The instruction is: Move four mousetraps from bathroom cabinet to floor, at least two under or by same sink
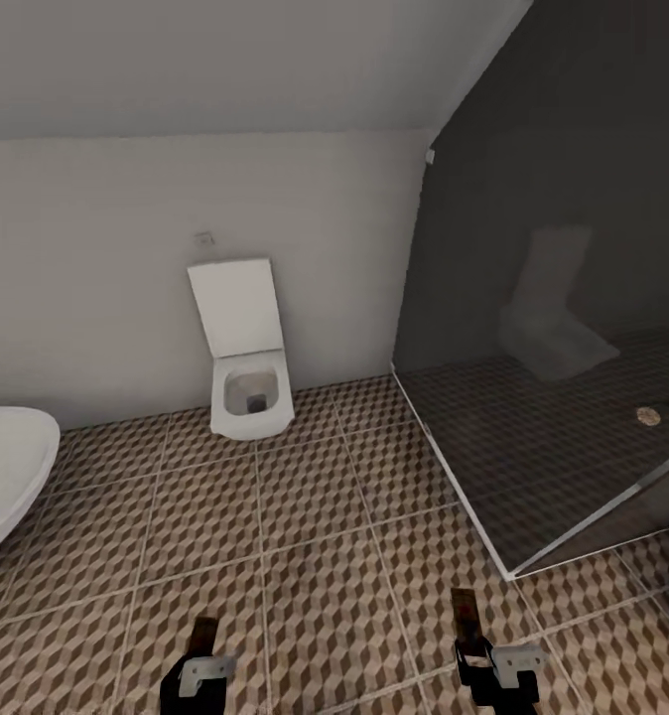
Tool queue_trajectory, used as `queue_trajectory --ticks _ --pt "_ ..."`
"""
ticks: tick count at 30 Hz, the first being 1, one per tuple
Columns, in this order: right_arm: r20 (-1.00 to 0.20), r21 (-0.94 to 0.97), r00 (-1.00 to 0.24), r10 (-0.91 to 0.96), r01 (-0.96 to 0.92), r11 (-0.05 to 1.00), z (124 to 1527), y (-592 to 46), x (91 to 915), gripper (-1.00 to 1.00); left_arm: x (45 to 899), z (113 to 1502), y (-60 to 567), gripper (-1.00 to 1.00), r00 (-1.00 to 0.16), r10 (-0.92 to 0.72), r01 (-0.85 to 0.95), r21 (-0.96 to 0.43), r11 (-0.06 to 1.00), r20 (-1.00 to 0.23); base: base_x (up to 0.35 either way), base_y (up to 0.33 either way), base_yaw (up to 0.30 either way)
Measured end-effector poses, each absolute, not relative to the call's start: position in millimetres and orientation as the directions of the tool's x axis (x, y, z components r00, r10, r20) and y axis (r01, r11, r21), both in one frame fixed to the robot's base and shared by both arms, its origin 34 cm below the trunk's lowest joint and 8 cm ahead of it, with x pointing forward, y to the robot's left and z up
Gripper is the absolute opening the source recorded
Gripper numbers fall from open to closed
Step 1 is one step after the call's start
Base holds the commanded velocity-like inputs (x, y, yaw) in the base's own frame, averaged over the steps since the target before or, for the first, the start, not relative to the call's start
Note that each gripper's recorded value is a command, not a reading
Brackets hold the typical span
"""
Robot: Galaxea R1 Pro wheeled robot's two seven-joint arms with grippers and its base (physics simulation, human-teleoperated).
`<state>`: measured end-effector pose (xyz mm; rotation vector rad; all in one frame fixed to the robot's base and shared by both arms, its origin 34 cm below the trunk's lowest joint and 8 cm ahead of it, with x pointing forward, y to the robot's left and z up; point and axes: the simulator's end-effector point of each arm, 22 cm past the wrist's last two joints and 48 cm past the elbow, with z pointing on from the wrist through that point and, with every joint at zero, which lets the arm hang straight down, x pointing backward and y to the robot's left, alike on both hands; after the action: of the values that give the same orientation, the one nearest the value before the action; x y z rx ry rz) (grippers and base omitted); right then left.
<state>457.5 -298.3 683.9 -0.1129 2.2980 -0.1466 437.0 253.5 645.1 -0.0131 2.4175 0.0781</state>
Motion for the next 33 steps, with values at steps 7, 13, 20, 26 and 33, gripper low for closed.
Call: queue_trajectory --ticks 7,13,20,26,33 --pt "-0.735 -0.142 -0.666 -0.129 -0.034 0.989 683.9 -298.4 457.7 -1.00 437.0 645.1 253.4 -1.00 -0.750 0.012 -0.031 0.053 0.998 -0.661 0.000 0.000 0.289" --pt "-0.734 -0.142 -0.667 -0.129 -0.034 0.989 683.6 -298.5 457.3 -1.00 437.0 645.1 253.4 -1.00 -0.750 0.012 -0.031 0.053 0.998 -0.661 0.000 0.000 0.289" --pt "-0.734 -0.142 -0.666 -0.129 -0.034 0.989 683.9 -298.4 457.6 -1.00 437.0 645.1 253.4 -1.00 -0.750 0.012 -0.031 0.053 0.998 -0.661 0.000 0.000 0.289" --pt "-0.734 -0.142 -0.666 -0.130 -0.035 0.989 683.8 -298.3 457.5 -1.00 437.1 645.1 253.4 -1.00 -0.750 0.012 -0.031 0.053 0.998 -0.661 0.000 0.000 0.140" --pt "-0.734 -0.142 -0.666 -0.131 -0.038 0.989 683.9 -298.6 457.6 -1.00 437.1 645.1 253.4 -1.00 -0.750 0.012 -0.031 0.053 0.998 -0.661 0.000 0.000 0.009"
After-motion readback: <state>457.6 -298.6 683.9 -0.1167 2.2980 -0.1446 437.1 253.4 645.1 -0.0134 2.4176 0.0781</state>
